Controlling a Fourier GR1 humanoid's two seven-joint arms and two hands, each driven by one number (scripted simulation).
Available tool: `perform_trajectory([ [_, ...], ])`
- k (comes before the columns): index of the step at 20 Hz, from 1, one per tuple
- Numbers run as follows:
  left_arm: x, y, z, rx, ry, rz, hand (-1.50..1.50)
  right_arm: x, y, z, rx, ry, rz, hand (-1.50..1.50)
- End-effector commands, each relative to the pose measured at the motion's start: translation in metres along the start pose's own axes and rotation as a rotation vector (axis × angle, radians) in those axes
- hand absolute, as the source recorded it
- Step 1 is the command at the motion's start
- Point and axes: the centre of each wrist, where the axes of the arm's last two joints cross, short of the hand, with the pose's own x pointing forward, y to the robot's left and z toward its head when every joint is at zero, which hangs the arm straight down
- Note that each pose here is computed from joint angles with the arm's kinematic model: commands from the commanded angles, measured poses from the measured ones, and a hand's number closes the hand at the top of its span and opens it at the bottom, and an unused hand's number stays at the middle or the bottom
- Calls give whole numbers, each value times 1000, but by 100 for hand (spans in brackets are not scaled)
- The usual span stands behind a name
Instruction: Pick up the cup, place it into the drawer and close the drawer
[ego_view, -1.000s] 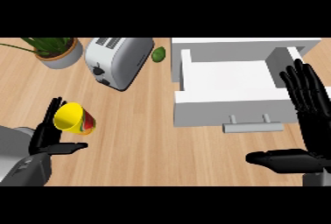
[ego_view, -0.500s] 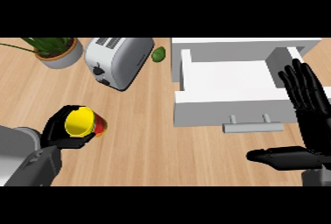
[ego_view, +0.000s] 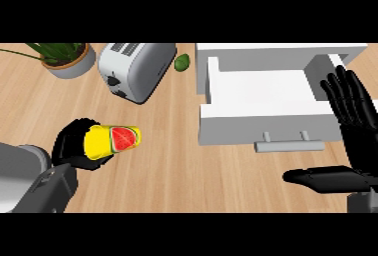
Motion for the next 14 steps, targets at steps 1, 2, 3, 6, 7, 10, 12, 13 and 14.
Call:
perform_trajectory([
  [1,-12,-7,14,34,-187,67,150,-12,2,-2,-22,-6,3,-150],
  [2,-18,-6,27,84,-207,63,150,6,-5,-3,-16,-7,-2,-150],
  [3,-31,-22,32,111,-227,55,150,-7,5,6,-6,8,-1,-150],
  [6,-16,-21,5,69,-243,63,150,11,-5,-4,-1,-6,7,-150],
  [7,-17,-27,3,59,-276,63,150,6,2,8,-15,-7,19,-150],
  [10,-6,-37,-20,5,-326,64,150,6,-1,1,-23,14,12,-150],
  [12,3,-42,-33,-51,-313,50,150,6,-11,8,-47,27,10,-150],
  [13,3,-53,-43,-76,-304,31,150,2,2,8,-13,22,23,-150],
  [14,4,-77,-59,-113,-297,61,150,-10,-5,16,-41,25,11,-150],
])
